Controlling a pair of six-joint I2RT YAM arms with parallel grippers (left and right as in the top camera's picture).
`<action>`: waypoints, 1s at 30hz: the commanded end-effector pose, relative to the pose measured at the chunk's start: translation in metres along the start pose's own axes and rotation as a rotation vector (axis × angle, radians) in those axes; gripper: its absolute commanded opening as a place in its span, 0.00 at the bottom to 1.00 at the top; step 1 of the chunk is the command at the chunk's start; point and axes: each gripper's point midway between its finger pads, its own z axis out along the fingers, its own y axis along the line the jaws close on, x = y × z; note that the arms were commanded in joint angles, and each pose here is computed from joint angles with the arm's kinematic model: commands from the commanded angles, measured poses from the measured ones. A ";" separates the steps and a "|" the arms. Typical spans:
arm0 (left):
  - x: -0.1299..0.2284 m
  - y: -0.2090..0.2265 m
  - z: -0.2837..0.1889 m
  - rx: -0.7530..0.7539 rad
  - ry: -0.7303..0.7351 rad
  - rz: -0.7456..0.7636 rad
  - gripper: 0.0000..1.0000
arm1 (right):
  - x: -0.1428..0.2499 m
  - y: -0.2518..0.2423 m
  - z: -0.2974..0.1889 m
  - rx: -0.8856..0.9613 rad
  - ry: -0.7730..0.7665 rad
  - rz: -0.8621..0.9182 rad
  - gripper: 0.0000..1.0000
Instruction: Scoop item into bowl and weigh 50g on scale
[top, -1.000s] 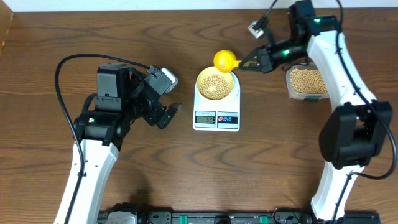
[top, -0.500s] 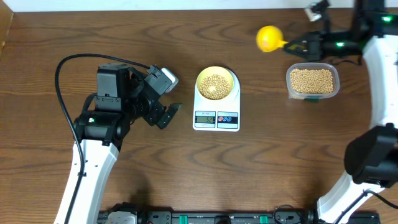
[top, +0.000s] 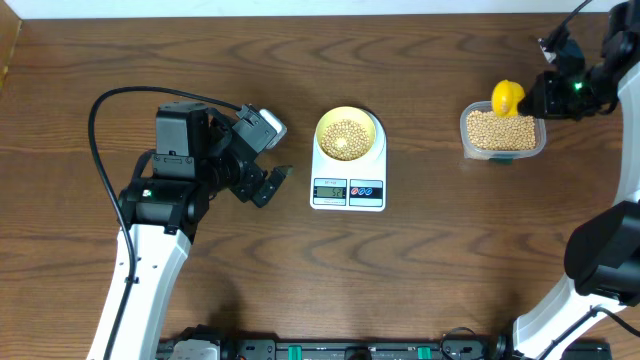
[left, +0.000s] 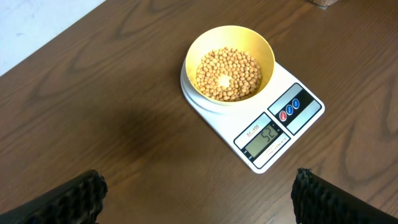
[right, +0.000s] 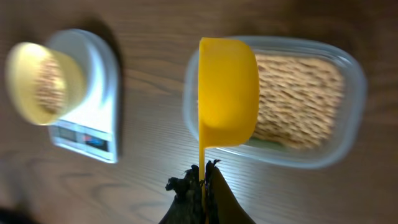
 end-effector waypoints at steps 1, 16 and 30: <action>0.004 0.001 0.000 -0.008 0.007 -0.017 0.97 | 0.008 -0.018 -0.006 0.223 0.056 -0.032 0.01; 0.004 0.001 0.000 -0.008 0.007 -0.017 0.97 | 0.000 -0.014 -0.019 0.783 0.172 -0.260 0.01; 0.004 0.001 0.000 -0.008 0.007 -0.017 0.97 | 0.006 0.042 0.018 0.463 0.146 -0.260 0.01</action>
